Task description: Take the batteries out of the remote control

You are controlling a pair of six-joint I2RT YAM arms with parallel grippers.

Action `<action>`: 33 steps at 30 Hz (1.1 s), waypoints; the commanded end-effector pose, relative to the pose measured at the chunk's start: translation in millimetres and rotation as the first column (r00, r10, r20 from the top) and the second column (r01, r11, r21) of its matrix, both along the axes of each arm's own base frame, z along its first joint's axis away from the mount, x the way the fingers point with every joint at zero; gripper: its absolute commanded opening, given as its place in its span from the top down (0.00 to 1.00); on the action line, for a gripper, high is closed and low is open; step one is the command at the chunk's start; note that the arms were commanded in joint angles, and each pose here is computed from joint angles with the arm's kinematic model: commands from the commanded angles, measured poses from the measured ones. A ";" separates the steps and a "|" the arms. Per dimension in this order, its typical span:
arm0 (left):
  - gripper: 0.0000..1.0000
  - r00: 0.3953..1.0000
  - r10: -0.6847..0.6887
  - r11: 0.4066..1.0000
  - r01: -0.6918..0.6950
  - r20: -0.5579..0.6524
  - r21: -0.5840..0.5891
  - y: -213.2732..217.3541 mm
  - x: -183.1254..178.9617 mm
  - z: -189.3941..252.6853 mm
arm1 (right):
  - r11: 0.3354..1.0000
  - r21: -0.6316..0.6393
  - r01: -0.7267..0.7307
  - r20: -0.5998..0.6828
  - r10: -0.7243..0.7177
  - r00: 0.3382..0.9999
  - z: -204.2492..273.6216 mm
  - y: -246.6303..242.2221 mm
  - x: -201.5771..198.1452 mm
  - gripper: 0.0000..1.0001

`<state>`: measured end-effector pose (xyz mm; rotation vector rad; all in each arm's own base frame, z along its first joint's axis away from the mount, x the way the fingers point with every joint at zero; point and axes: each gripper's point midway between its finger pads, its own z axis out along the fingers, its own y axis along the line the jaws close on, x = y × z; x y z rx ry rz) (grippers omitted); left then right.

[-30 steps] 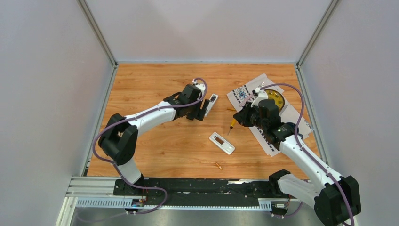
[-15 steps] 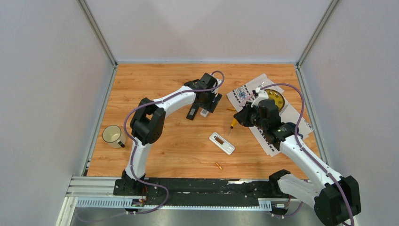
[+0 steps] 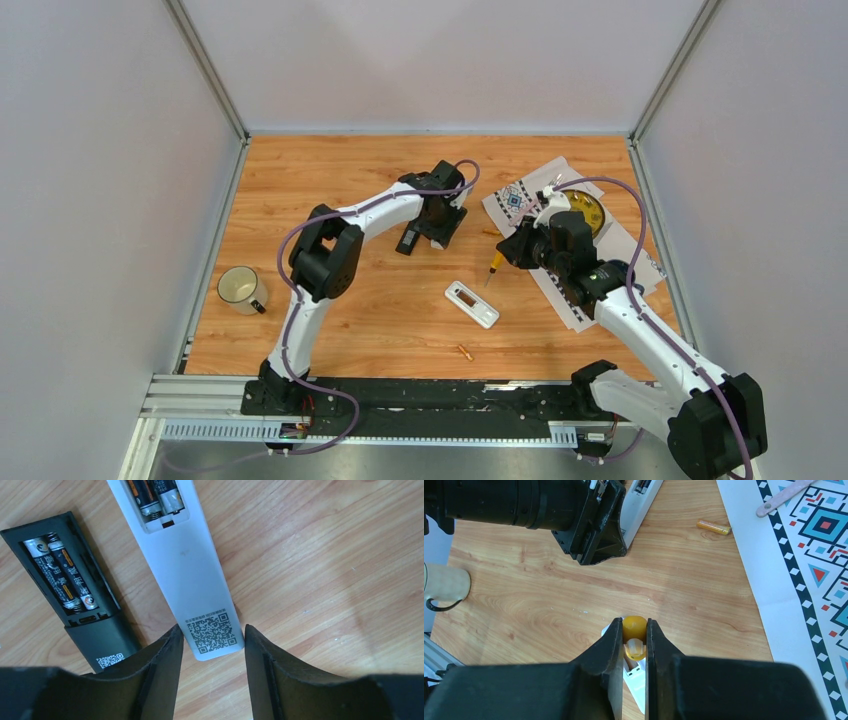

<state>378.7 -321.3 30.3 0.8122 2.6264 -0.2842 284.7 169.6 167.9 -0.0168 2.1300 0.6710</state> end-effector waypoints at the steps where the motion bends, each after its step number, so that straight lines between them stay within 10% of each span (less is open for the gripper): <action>1: 0.48 1.000 -0.009 1.000 0.009 0.005 -0.007 -1.0 3.3 5.4 | 1.000 0.019 -0.006 0.080 0.004 0.997 22.9 1.6 7.9 1.00; 11: 0.83 0.998 0.001 0.999 0.001 0.067 -0.036 11.4 -7.2 22.9 | 1.000 0.022 -0.019 0.082 0.017 0.996 22.8 2.5 5.8 1.00; 33: 0.90 0.990 0.138 0.986 -0.135 0.019 -0.097 104.1 -134.1 19.0 | 0.962 -0.034 -0.270 -0.015 0.270 0.963 -3.8 98.4 -19.5 1.00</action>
